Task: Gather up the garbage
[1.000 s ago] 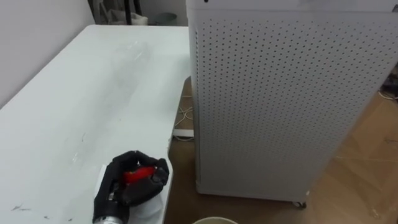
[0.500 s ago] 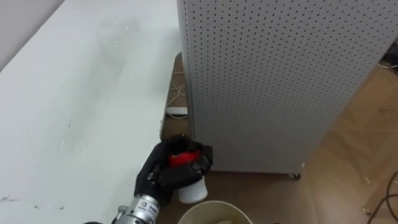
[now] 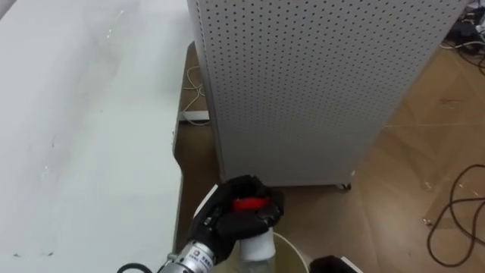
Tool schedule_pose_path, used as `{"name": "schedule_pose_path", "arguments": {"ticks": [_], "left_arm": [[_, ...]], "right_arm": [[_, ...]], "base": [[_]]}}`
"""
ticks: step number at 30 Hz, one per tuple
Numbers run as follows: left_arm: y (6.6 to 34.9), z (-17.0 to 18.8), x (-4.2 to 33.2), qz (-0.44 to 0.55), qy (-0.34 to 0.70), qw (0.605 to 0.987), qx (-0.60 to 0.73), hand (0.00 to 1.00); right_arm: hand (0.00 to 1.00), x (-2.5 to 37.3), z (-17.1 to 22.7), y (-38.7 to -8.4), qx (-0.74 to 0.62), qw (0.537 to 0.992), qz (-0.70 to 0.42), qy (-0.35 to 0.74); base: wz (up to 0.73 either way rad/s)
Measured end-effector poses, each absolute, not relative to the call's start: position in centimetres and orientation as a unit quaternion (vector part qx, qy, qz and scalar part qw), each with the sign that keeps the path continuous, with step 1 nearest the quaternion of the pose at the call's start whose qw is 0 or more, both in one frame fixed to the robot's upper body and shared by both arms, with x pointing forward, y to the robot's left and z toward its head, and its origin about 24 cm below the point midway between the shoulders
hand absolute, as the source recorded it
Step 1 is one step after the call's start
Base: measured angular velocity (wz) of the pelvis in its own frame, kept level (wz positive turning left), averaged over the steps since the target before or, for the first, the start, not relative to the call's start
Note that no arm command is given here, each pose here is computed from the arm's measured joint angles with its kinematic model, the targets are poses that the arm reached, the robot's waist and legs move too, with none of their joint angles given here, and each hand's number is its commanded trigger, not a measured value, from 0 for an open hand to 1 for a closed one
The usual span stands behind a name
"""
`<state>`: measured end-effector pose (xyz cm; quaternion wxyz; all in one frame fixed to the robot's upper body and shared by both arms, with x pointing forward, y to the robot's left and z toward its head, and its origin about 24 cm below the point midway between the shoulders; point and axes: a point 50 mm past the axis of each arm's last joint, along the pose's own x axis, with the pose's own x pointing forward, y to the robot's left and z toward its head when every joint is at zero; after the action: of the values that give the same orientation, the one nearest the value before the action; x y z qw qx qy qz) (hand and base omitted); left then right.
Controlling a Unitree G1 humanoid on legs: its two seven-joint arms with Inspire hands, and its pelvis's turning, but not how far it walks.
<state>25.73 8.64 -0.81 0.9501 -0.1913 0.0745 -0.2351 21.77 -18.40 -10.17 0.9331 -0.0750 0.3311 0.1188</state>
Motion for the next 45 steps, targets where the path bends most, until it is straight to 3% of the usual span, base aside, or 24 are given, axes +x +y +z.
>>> {"name": "schedule_pose_path", "arguments": {"ticks": [4, 5, 6, 8, 9, 14, 45], "left_arm": [[8.4, -1.1, 25.4, -0.247, 0.083, 0.945, -0.199, 1.00], [8.4, -1.1, 25.4, -0.253, 0.086, 0.943, -0.200, 0.62], [8.4, -1.1, 25.3, -0.256, 0.087, 0.942, -0.199, 0.40], [8.5, -1.2, 25.3, -0.257, 0.089, 0.942, -0.196, 0.12], [8.6, -1.2, 25.3, -0.256, 0.089, 0.942, -0.195, 0.07], [8.8, -1.4, 25.2, -0.255, 0.092, 0.943, -0.192, 0.00], [9.3, -1.0, 24.7, -0.330, 0.080, 0.924, -0.173, 0.00]], "right_arm": [[1.00, 21.7, -10.3, -18.1, -0.071, 0.933, 0.120, 0.332], [1.00, 21.7, -10.3, -18.0, -0.070, 0.933, 0.120, 0.332], [1.00, 21.8, -10.2, -18.0, -0.071, 0.933, 0.119, 0.331], [1.00, 21.7, -10.3, -17.9, -0.071, 0.934, 0.117, 0.331], [1.00, 21.8, -10.3, -18.0, -0.071, 0.934, 0.115, 0.331], [1.00, 21.7, -10.3, -18.1, -0.061, 0.936, 0.105, 0.331], [1.00, 20.8, -10.9, -20.3, -0.079, 0.924, 0.087, 0.363]], "base": [[0.00], [0.00], [0.00], [-0.03], [-0.09], [-0.05], [-0.01]]}}
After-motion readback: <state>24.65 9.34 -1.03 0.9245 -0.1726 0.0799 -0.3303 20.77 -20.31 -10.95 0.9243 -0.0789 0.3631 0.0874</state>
